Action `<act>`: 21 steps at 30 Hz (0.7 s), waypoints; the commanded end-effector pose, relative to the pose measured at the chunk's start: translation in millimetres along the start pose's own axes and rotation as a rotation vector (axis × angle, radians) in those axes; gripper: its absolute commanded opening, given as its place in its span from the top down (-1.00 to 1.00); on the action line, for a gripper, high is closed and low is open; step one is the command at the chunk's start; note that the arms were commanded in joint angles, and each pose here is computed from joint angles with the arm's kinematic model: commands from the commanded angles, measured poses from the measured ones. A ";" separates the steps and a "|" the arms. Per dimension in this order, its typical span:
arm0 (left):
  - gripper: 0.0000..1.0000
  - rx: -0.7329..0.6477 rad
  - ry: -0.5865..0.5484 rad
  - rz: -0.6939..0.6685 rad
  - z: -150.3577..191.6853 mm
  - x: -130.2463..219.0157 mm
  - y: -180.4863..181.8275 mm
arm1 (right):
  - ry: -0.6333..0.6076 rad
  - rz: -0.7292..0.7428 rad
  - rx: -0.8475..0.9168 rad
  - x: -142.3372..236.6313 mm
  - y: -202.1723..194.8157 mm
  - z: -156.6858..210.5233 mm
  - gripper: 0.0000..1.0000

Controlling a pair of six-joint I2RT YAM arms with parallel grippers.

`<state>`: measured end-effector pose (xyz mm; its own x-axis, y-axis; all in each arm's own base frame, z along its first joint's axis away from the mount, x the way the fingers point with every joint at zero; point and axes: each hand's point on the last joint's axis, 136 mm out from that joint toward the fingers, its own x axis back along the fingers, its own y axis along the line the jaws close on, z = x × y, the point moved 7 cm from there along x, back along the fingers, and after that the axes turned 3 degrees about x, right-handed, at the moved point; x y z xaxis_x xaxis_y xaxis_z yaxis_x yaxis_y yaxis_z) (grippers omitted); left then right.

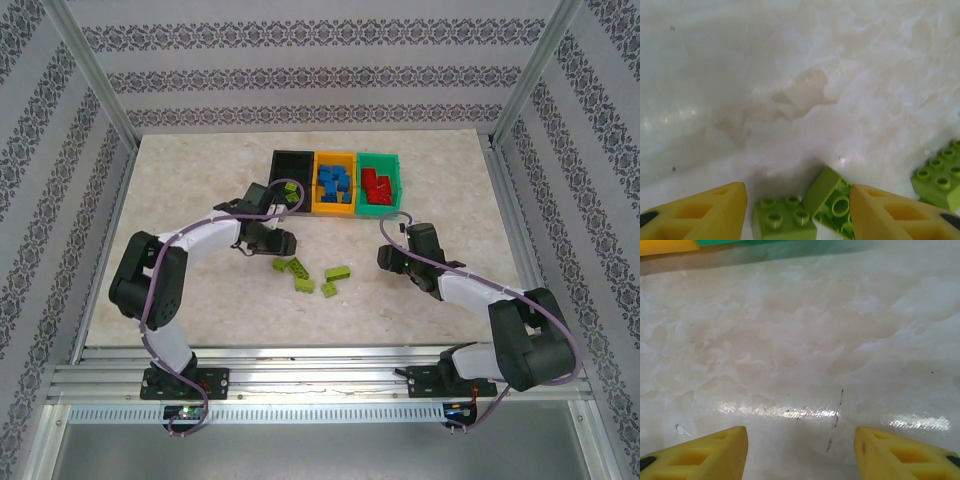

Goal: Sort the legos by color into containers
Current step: Pick up the lego from the center of the table.

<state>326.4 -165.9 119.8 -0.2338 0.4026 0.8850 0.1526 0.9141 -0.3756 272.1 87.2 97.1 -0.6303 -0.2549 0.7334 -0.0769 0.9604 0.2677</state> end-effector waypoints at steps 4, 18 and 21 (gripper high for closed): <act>-0.16 -0.065 0.002 -0.004 16.2 10.4 1.2 | -0.007 0.014 0.033 -1.2 3.0 -5.2 -0.18; -0.22 -0.143 0.093 -0.026 29.5 7.7 5.4 | -0.006 0.014 0.040 -1.5 4.7 -5.6 -0.19; -0.23 -0.155 0.120 -0.032 28.2 5.6 5.1 | -0.006 0.015 0.039 -1.4 4.6 -5.2 -0.19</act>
<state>300.1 -155.4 114.9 -0.1673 0.3769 0.9110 0.2507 0.9099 -0.3304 271.2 88.1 94.6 -0.6232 -0.2498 0.7411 -0.0876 0.9640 0.2512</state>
